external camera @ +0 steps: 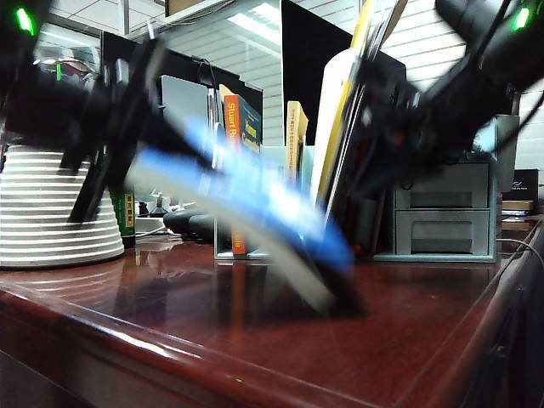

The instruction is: Pick up the blue book and put it on the bookshelf.

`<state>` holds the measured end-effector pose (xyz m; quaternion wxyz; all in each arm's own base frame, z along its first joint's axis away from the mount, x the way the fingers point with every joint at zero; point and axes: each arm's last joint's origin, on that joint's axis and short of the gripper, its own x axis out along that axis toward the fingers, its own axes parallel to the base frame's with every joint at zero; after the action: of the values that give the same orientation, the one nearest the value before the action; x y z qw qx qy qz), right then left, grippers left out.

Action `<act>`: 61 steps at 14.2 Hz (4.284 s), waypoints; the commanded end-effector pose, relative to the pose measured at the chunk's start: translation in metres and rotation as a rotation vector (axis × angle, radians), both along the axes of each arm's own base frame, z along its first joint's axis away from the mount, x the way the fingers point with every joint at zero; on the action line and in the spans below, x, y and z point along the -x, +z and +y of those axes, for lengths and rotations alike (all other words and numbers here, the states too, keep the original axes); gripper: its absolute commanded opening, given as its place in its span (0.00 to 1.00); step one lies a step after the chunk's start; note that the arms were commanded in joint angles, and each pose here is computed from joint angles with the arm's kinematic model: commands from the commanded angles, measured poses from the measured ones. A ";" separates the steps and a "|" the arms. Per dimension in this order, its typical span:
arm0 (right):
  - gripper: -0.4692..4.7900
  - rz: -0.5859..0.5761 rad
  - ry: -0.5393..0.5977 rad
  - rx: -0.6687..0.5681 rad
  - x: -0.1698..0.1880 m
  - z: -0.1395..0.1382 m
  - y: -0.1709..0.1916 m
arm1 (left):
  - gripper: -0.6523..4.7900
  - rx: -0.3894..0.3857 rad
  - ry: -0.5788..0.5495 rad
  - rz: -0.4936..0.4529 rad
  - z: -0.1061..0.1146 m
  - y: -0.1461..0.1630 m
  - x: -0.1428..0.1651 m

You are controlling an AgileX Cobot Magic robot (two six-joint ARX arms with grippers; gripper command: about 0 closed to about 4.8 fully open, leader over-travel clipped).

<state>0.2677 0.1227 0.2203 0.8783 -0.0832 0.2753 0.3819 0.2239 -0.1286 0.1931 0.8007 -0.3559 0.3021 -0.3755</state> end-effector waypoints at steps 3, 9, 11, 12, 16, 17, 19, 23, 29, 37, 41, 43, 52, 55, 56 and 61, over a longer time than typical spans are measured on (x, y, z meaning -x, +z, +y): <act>0.09 -0.218 -0.052 -0.098 0.015 -0.008 0.049 | 0.11 0.341 0.037 -0.716 0.006 0.079 0.010; 0.09 -0.387 -0.062 -0.189 0.033 -0.015 0.086 | 0.11 0.109 0.339 -1.063 -0.001 0.141 -0.012; 0.09 -0.406 -0.061 -0.199 0.037 -0.017 0.091 | 0.11 -0.029 0.418 -1.089 -0.005 0.166 -0.023; 0.09 -0.409 -0.053 -0.203 0.038 -0.017 0.092 | 0.11 -0.072 0.513 -1.099 -0.008 0.177 -0.027; 0.09 -0.407 -0.046 -0.210 0.039 -0.017 0.092 | 0.11 -0.091 0.644 -1.043 -0.023 0.178 -0.046; 0.09 -0.410 -0.036 -0.218 0.040 -0.017 0.094 | 0.11 -0.098 0.646 -1.036 -0.026 0.174 -0.053; 0.09 -0.430 -0.026 -0.231 0.043 -0.018 0.098 | 0.11 -0.108 0.663 -1.024 -0.035 0.166 -0.068; 0.09 -0.478 0.002 -0.262 0.054 -0.021 0.110 | 0.11 -0.162 0.682 -0.966 -0.060 0.138 -0.111; 0.09 -0.478 0.014 -0.267 0.054 -0.021 0.110 | 0.11 -0.244 0.698 -1.052 -0.089 0.152 -0.109; 0.09 -0.482 0.027 -0.297 0.055 -0.021 0.113 | 0.11 -0.333 0.745 -1.014 -0.098 0.154 -0.117; 0.09 -0.480 0.029 -0.297 0.055 -0.021 0.113 | 0.11 -0.231 0.861 -1.008 -0.093 0.163 -0.114; 0.09 -0.480 0.029 -0.297 0.055 -0.021 0.113 | 0.11 -0.234 0.853 -0.990 -0.094 0.161 -0.115; 0.09 -0.476 0.047 -0.327 0.059 -0.021 0.116 | 0.21 -0.302 0.706 -0.883 -0.114 0.111 -0.136; 0.09 -0.477 0.044 -0.326 0.059 -0.021 0.116 | 0.32 -0.355 0.661 -0.813 -0.115 0.102 -0.139; 0.09 -0.478 0.044 -0.326 0.059 -0.021 0.116 | 0.32 -0.361 0.653 -0.790 -0.116 0.099 -0.139; 0.09 -0.500 0.045 -0.336 0.059 -0.022 0.119 | 0.32 -0.378 0.642 -0.772 -0.116 0.097 -0.140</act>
<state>0.2102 0.1013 0.3345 0.9120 -0.0356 -0.0028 0.4086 0.3645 -0.2441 0.2883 0.9787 -0.1155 -0.0745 -0.1525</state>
